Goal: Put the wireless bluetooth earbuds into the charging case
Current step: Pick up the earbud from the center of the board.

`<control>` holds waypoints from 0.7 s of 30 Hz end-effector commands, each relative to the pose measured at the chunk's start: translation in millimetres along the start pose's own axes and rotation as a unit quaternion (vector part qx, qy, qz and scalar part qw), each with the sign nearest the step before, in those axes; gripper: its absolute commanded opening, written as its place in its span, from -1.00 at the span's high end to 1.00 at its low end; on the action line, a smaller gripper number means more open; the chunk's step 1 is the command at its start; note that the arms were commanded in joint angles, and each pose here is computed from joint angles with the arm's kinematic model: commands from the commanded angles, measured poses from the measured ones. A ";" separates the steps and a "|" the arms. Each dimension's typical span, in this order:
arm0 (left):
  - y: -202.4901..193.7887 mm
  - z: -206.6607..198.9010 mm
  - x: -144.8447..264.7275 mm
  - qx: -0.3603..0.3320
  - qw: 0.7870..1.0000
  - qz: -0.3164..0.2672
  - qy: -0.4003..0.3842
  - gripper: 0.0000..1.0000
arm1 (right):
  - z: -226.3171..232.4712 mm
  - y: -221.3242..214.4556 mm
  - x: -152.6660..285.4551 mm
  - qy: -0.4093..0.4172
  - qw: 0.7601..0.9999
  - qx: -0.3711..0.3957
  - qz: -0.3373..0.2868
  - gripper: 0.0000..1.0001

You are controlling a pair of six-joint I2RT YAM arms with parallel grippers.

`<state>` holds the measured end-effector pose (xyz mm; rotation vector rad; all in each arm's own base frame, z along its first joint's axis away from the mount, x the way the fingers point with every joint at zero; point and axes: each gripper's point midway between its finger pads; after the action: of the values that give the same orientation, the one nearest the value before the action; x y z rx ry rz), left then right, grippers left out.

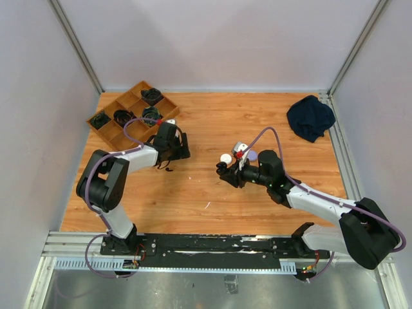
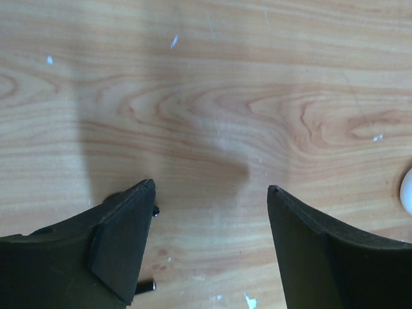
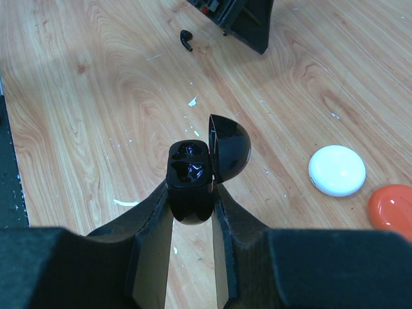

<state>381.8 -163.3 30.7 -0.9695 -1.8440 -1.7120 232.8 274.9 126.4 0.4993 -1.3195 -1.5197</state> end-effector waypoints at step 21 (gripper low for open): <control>9.4 40.7 29.6 -0.046 0.990 0.062 0.116 -0.30 | -6.6 9.8 5.7 -0.013 1.000 0.007 -0.019 0.72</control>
<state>372.1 -139.3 64.8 -0.9087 -1.7002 -1.7443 232.8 274.8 127.7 0.5028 -1.3208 -1.5216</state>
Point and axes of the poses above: each gripper's point midway between its finger pads, its own x axis back along the fingers, its own z axis along the line the jaws close on, y = z × x, and after that the axes turned 12 degrees about -x, right-handed
